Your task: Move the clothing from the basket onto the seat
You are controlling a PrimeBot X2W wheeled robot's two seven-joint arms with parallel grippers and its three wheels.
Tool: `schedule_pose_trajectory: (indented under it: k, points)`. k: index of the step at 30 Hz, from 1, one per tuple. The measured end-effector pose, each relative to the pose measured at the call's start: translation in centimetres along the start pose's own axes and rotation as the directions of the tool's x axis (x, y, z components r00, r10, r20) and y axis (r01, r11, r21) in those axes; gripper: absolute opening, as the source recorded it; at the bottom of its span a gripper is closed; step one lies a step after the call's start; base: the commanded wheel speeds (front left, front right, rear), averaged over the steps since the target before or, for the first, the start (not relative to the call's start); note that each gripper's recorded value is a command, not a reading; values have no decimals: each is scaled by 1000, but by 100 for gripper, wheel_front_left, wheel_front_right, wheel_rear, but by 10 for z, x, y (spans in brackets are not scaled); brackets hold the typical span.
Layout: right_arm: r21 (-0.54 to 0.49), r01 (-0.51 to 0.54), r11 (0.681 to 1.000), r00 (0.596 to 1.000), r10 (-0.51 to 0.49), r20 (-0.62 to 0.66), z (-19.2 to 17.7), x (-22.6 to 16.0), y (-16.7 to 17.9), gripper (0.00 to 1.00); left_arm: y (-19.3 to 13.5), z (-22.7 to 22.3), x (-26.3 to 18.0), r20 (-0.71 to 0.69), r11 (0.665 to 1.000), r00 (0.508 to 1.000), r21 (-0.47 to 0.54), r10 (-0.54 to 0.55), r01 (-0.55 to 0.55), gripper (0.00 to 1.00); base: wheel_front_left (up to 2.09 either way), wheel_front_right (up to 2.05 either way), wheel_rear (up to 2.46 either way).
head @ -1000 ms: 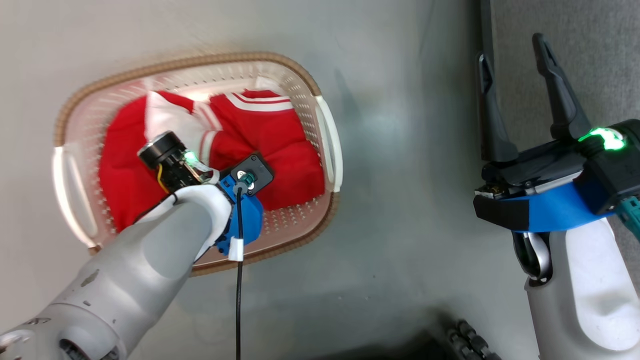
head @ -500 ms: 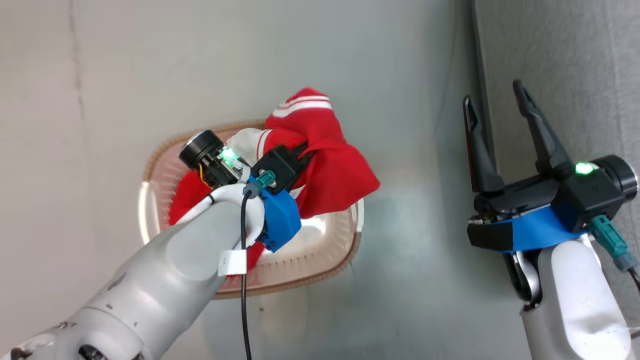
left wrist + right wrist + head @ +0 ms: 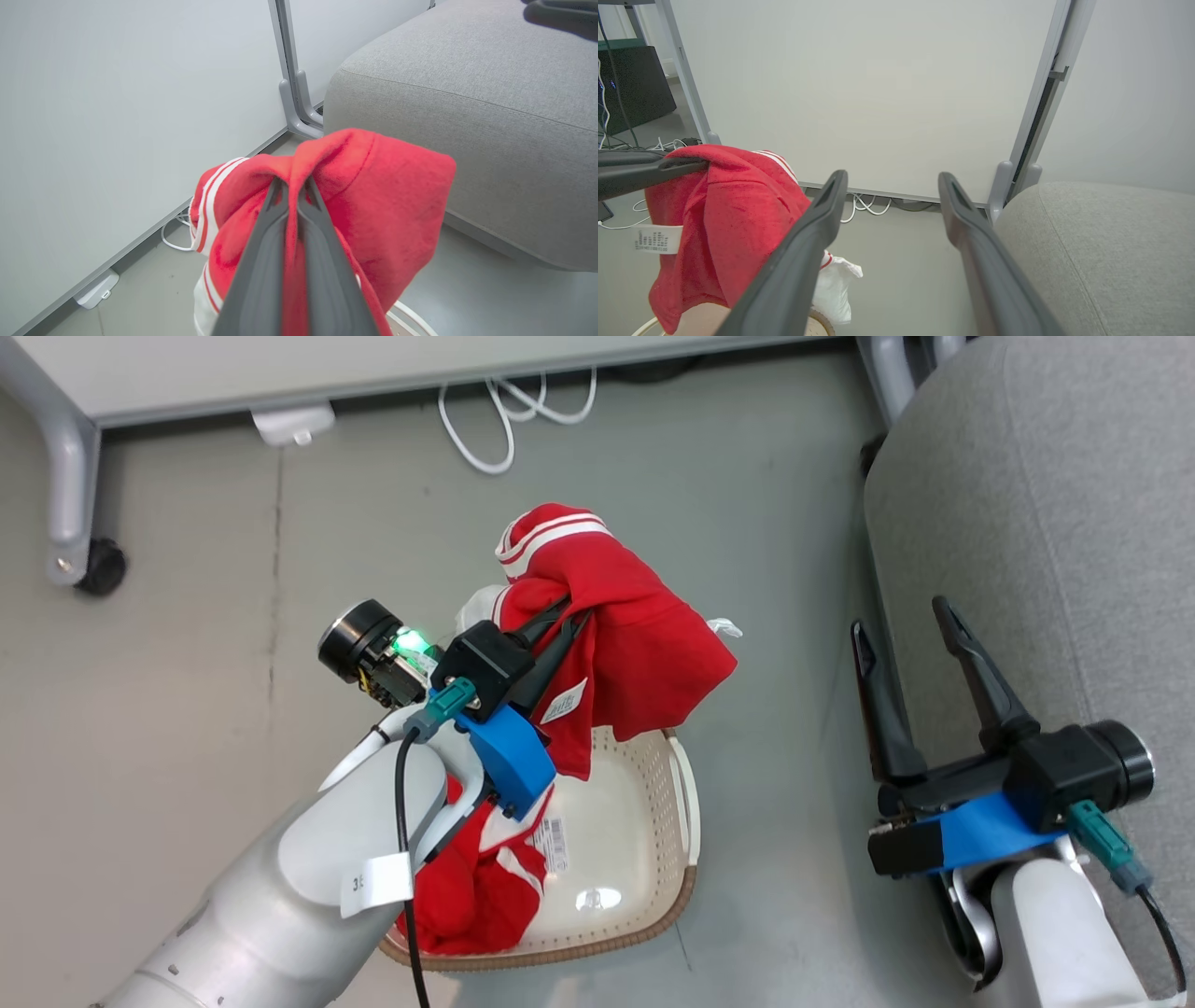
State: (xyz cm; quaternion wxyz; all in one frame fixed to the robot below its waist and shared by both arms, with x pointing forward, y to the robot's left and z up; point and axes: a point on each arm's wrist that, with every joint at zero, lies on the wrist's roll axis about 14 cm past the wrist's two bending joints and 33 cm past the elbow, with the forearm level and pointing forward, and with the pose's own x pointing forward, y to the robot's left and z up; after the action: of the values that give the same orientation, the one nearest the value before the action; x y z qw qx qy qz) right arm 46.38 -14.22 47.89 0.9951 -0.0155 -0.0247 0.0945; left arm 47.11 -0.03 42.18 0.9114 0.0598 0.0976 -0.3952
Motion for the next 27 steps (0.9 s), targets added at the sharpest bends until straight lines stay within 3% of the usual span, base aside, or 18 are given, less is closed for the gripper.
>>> schedule_pose_trajectory:
  k: [12, 27]
  points:
    - [20, 11, 1000, 999, -11, 41, 29, -43, 6, 100, -5, 81, -39, 181, 994, 982, 81, 57, -73, 0, 0, 0, 0]
    - [16, -68, 998, 989, 66, 130, 62, -45, 33, 100, -14, 97, -58, 223, 991, 972, 92, 71, -94, 0, 0, 0, 0]
